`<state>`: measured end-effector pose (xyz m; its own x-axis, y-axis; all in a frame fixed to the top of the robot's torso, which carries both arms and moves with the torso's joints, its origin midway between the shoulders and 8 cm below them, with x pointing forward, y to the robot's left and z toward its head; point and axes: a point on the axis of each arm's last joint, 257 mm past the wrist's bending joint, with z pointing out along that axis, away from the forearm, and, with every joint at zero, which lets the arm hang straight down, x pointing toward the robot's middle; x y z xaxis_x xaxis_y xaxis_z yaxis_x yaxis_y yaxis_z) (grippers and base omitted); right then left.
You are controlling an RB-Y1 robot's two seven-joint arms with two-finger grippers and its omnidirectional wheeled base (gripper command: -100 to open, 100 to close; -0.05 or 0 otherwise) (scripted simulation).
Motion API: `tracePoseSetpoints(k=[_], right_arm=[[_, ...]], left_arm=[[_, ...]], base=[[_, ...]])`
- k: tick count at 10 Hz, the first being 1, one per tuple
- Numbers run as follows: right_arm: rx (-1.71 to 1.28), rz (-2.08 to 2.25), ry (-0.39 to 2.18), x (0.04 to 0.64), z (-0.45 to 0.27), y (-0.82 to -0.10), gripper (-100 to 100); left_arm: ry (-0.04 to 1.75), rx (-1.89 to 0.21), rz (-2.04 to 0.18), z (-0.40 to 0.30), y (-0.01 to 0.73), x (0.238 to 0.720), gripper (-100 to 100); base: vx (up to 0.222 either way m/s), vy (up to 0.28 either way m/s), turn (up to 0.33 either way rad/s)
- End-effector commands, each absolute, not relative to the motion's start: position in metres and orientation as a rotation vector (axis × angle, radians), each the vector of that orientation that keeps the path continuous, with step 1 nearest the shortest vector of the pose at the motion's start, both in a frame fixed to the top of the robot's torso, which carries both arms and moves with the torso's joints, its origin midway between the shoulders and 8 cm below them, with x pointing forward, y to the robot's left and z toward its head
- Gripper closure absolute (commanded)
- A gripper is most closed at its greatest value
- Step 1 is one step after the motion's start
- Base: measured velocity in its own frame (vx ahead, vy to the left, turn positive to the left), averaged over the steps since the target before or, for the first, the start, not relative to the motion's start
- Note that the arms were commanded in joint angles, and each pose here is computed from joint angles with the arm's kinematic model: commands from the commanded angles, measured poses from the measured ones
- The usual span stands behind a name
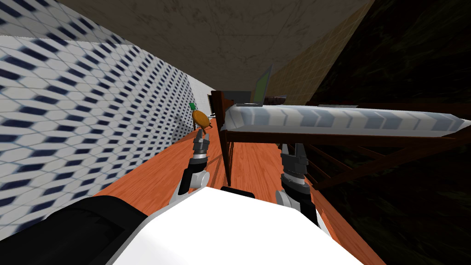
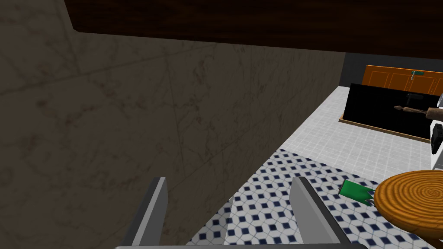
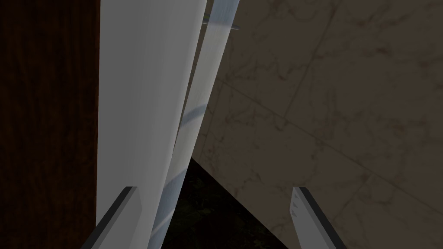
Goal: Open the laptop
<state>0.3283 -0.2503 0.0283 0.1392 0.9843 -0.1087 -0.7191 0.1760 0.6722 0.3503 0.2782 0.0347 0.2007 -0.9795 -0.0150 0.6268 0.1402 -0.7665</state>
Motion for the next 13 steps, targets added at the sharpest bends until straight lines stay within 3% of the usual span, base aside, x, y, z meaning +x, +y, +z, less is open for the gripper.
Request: tracePoseSetpoints(k=[1, 9, 10, 13], right_arm=[[0.532, 1.318, 0.611, 0.328, 0.028, -0.25, 0], [0.532, 1.318, 0.611, 0.328, 0.028, -0.25, 0], [0.479, 1.301, 0.672, 0.333, 0.021, -0.243, -100], [0.403, 1.272, 0.752, 0.34, 0.01, -0.234, -100]], left_arm=[[0.606, -0.719, -1.269, 0.035, 0.278, 0.35, 0], [0.606, -0.719, -1.269, 0.035, 0.278, 0.35, 0], [0.606, -0.719, -1.269, 0.035, 0.278, 0.35, 0], [0.607, -0.719, -1.268, 0.035, 0.278, 0.35, 0]], base=[[0.0, 0.0, 0.0], [0.0, 0.0, 0.0], [-0.107, -0.086, 0.121], [-0.153, -0.163, 0.11]])
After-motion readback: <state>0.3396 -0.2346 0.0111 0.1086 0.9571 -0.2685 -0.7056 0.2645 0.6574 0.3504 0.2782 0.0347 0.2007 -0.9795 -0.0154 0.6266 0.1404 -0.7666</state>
